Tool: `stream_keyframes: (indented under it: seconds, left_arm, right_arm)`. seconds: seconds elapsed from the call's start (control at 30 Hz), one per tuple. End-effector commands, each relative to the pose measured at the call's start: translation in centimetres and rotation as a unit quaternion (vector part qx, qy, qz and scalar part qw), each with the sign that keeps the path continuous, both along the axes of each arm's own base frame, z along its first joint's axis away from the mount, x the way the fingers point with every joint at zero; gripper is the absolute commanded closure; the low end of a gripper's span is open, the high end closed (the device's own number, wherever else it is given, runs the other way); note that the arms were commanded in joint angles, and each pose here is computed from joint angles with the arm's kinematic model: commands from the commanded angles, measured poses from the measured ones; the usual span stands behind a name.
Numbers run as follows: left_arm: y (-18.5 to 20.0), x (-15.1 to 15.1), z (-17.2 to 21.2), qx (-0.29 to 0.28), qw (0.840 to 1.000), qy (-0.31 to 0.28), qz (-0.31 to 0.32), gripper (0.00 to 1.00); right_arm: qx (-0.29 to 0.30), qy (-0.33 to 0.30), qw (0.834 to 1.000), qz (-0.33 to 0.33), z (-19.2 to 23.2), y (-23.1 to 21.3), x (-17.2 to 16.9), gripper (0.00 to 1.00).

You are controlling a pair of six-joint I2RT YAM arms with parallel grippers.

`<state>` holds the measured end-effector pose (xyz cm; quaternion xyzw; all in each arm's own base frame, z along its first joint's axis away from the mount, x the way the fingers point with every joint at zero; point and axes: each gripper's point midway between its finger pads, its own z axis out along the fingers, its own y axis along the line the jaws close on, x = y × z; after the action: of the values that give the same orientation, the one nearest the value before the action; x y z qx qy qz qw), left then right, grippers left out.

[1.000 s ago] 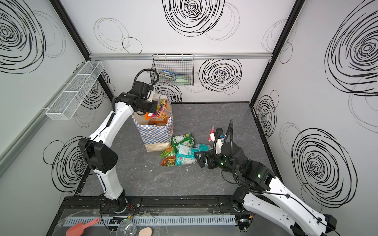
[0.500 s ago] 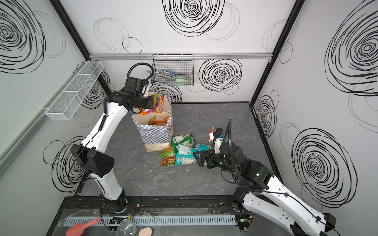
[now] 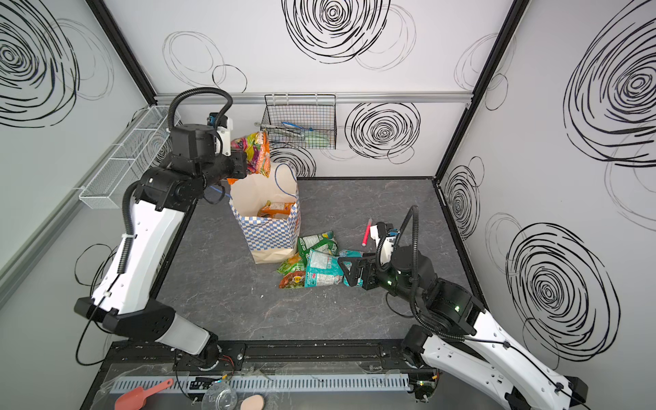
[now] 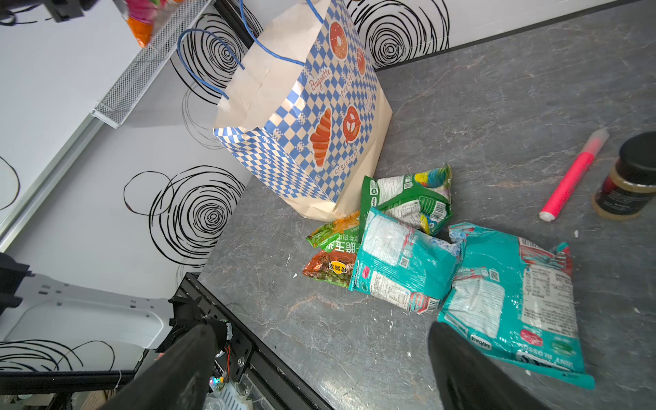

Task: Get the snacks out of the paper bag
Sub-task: 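Carry the Fox's candy packet over the table beside the bag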

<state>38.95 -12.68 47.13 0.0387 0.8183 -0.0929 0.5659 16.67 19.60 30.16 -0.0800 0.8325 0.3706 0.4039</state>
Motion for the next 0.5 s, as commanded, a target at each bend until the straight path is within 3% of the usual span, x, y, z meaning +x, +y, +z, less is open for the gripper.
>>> stream_keyframes:
  seconds: [0.0, 0.13, 0.3, 0.47]
  left_arm:
    - [-2.9, -3.0, 6.6, -0.040, 0.990, -0.128, -0.040, 1.00]
    - [-8.0, -6.7, 8.6, -0.064, 0.973, -0.185, -0.118, 1.00]
    - [-13.3, -9.7, 8.1, -0.072, 0.955, -0.218, -0.188, 1.00]
    - [-17.8, -9.3, 4.4, -0.051, 0.960, -0.188, -0.201, 1.00]
  right_arm:
    - [0.016, -0.025, 1.000, -0.007, 1.7, -0.1, 0.4, 0.03]
    - [0.017, -0.028, 0.999, -0.012, 1.8, -0.3, 0.4, 0.03]
    - [0.016, -0.029, 0.999, -0.014, 1.5, -0.6, 0.3, 0.03]
    - [0.017, -0.030, 0.999, -0.018, 1.7, -0.9, 0.2, 0.02]
